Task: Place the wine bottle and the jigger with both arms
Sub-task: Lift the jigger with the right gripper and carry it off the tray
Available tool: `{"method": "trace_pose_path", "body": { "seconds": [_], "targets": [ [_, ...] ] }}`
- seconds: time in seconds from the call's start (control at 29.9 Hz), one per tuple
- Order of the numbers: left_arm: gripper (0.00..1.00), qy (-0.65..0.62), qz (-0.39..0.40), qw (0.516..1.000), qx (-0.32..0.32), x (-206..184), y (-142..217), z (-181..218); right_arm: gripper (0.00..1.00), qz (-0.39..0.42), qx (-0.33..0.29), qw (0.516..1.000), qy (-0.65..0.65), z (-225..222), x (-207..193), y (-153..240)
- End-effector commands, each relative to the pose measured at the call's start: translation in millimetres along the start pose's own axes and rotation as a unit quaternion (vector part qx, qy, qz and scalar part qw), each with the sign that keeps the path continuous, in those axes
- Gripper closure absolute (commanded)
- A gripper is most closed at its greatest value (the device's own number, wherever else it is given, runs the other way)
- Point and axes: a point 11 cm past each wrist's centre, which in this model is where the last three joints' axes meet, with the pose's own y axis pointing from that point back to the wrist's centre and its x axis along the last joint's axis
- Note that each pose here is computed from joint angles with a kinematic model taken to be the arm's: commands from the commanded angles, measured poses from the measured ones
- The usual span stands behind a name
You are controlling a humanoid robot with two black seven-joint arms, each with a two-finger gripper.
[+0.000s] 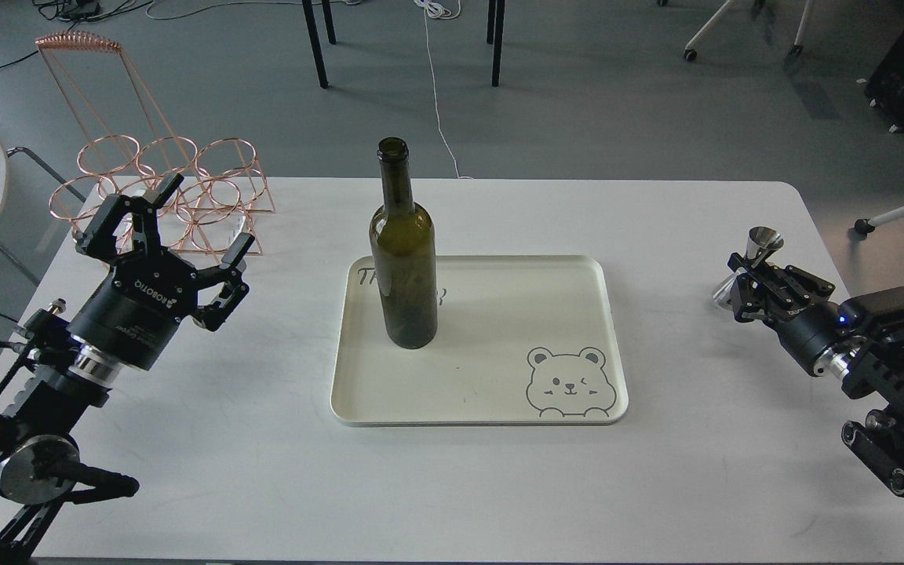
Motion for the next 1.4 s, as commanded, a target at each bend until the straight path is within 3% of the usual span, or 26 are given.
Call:
{"method": "trace_pose_path", "body": {
  "seconds": [0.0,0.74,1.04,1.14,1.37],
  "targets": [
    [0.01,-0.001,-0.003,1.000,0.000,-1.8,-0.7,0.1,0.83,-0.012,-0.002,1.000,-0.010,-3.4,-10.2,0.2],
    [0.01,-0.001,-0.005,1.000,-0.001,-3.7,-1.1,0.1,0.76,-0.004,0.012,1.000,-0.017,-17.0,-5.8,-11.8],
    [0.01,-0.001,-0.005,1.000,-0.001,-3.7,-1.0,0.1,0.45,-0.004,0.013,1.000,-0.016,-16.4,-4.8,-11.4],
    [0.01,-0.001,-0.005,1.000,-0.001,-3.7,-1.1,0.1,0.31,-0.002,0.015,1.000,-0.017,-17.5,-3.3,-12.3],
    [0.01,0.001,-0.005,1.000,-0.001,-4.0,-0.4,-0.7,0.15,-0.010,0.042,0.999,-0.014,-28.8,-5.8,-8.9]
  ]
}}
